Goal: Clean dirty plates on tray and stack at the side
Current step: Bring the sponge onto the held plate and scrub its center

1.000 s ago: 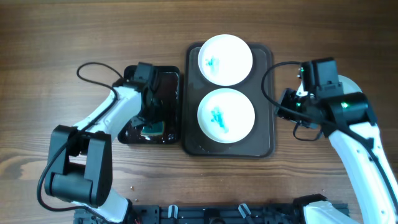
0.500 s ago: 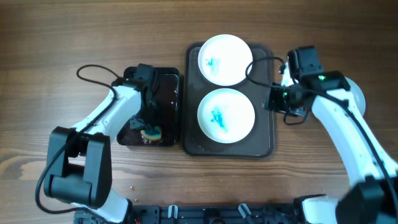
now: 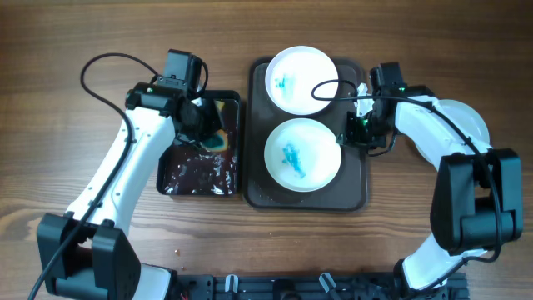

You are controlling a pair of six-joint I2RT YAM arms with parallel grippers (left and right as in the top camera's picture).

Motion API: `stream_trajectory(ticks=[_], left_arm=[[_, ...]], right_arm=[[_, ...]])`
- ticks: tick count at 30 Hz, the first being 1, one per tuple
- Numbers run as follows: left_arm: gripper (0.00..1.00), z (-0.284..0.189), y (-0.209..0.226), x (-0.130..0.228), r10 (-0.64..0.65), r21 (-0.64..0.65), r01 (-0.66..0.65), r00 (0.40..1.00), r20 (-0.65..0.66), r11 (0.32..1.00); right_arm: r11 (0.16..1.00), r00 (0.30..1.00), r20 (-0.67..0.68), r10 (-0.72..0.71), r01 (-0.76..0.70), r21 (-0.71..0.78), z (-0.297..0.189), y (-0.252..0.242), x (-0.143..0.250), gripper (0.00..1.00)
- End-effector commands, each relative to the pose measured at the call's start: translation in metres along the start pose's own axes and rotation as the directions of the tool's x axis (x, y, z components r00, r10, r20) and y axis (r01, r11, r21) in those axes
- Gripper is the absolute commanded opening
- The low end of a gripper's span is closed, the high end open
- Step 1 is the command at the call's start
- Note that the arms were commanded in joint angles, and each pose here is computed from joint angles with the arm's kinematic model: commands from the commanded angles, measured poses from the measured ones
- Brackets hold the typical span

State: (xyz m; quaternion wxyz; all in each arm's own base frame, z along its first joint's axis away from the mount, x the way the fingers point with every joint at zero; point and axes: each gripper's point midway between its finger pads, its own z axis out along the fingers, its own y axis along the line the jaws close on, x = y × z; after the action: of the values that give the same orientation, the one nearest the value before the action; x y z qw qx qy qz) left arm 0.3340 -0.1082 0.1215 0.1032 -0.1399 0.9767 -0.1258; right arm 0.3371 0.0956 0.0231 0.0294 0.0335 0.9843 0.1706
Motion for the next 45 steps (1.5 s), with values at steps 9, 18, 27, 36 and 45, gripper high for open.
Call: stream_trajectory(ticks=[9,18,27,36,45], left_arm=[[0.04,0.011,-0.074,0.027,0.108,0.177,-0.1,0.993,-0.039,0.979],[0.04,0.065,-0.106,0.05,0.176,0.178,-0.156,0.979,-0.102,0.972],[0.04,0.129,-0.141,0.087,0.21,0.233,-0.163,0.959,-0.19,0.959],[0.04,0.169,-0.12,0.104,0.178,0.113,-0.154,0.954,-0.241,0.982],[0.04,0.153,-0.001,0.066,0.04,-0.338,-0.106,0.98,-0.196,0.935]], right_arm=[[0.996,0.995,-0.045,-0.088,0.088,0.015,0.047,0.014,0.036,0.17],[0.998,0.998,-0.038,-0.053,0.053,0.017,0.049,0.015,0.036,0.04],[0.999,1.0,-0.029,-0.007,0.008,0.044,0.049,0.011,0.034,0.04],[0.999,1.0,-0.03,-0.006,0.007,0.044,0.049,0.011,0.035,0.04],[0.999,1.0,-0.029,-0.004,0.005,0.044,0.049,0.011,0.034,0.04]])
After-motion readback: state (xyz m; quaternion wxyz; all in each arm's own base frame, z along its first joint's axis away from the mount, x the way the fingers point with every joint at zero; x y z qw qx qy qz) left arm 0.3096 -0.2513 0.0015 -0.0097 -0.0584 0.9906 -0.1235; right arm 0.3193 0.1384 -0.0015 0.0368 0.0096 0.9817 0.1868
